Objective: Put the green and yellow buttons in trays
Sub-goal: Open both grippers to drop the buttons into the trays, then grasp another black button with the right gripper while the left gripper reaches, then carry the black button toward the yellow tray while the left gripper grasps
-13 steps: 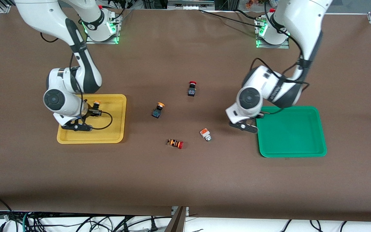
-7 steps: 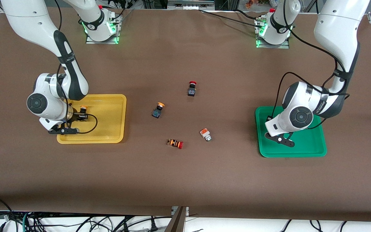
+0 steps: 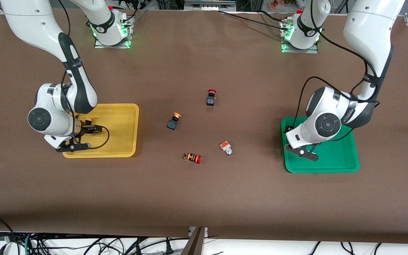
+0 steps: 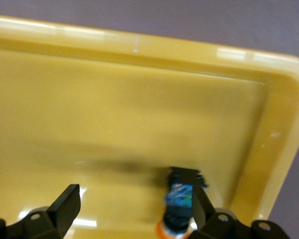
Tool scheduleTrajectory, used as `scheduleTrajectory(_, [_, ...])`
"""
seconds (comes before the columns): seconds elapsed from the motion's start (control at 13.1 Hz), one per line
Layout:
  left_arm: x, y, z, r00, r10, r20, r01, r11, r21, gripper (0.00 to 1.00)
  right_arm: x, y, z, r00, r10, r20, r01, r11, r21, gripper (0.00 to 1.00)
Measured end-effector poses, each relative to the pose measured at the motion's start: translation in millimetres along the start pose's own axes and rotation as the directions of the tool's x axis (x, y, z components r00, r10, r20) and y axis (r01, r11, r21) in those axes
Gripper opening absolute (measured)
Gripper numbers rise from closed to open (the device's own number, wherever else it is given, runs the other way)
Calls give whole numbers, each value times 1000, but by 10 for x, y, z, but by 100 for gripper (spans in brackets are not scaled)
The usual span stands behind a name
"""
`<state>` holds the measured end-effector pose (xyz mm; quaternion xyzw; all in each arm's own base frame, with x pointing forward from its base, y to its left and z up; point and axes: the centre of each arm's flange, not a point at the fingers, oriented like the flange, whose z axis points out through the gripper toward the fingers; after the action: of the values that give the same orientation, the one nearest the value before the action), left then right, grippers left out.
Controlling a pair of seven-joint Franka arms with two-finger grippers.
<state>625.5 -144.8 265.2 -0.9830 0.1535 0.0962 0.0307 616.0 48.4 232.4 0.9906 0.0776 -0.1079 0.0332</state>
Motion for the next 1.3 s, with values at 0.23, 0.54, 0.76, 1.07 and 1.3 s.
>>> scheduleTrajectory(0.23, [101,271,-341,969,-244,-30,243,969,-51,100,117,-801,-384,1000,-8,-12,8,1000,-15,100])
scheduleTrajectory(0.54, [380,827,-339,805,-591,49,590,791,-165,100,19,-2028,-387,974,215,-68,-217,976,-13,100])
scheduleTrajectory(0.76, [658,1301,-290,614,-777,139,786,584,-204,100,-49,-2643,-228,923,377,-74,-373,926,64,100])
scheduleTrajectory(1.07, [956,1957,-56,459,-871,177,878,415,-238,100,-63,-3044,-24,866,488,-106,-478,872,106,100])
scheduleTrajectory(1.3, [1028,2159,237,442,-879,181,884,392,-255,100,-71,-3235,157,840,530,-113,-517,846,129,100])
